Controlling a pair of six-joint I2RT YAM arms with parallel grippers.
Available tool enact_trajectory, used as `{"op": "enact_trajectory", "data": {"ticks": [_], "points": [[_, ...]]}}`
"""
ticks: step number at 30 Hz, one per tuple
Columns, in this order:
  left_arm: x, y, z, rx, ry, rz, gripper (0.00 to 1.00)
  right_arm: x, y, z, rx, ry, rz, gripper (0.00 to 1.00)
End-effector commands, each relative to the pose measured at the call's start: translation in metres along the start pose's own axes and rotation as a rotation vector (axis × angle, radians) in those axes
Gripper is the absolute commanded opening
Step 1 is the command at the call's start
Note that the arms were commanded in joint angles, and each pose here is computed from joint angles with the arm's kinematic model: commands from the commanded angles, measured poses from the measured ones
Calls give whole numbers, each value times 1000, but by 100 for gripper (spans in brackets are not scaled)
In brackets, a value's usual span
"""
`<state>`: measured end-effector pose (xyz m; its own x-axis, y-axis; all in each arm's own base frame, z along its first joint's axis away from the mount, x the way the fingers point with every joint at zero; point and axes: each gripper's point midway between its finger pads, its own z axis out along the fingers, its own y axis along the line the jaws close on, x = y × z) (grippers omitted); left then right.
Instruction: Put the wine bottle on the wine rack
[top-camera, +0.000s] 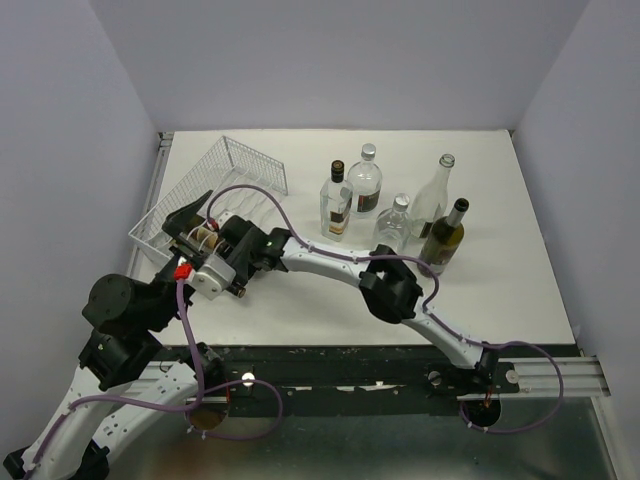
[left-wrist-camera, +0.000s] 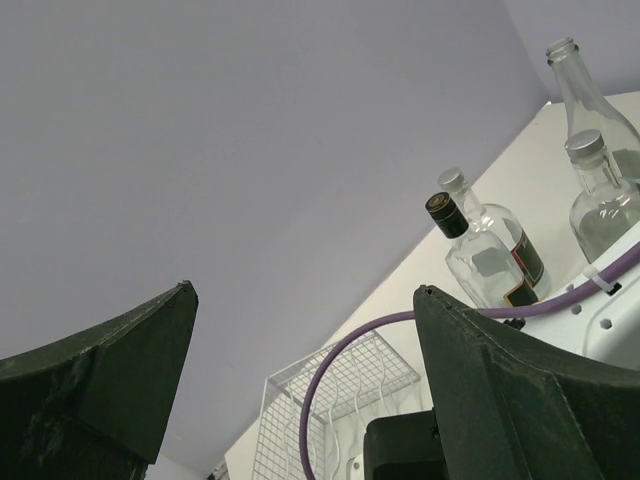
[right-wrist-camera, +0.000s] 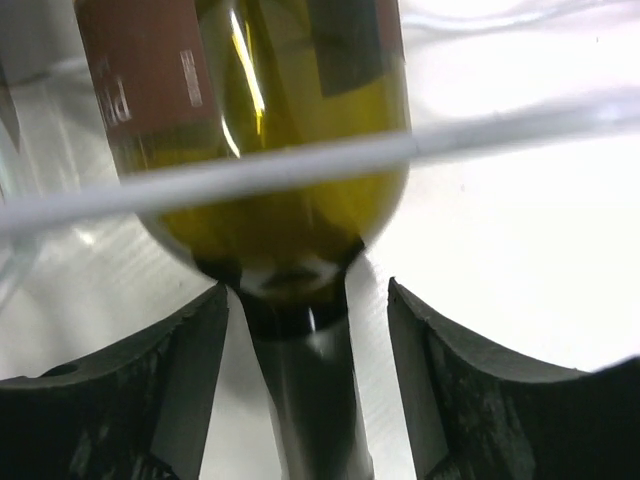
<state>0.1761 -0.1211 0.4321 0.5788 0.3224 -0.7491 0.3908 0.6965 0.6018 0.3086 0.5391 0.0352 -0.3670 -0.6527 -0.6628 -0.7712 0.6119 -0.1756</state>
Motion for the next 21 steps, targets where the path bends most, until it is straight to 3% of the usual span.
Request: {"op": "enact_trajectory", "data": {"ticks": [1,11,21], "points": [[-3,9,-3,-35,3,-3,99,-33,-4,-44,-11,-86,74,74],[-21,17,3,-53,-71,24,99,-52,-15,-128,-68,-119,109,78],[-51,25,23,21,-32,-178,99,-32,-106,-244,100,-93,161,80]]}}
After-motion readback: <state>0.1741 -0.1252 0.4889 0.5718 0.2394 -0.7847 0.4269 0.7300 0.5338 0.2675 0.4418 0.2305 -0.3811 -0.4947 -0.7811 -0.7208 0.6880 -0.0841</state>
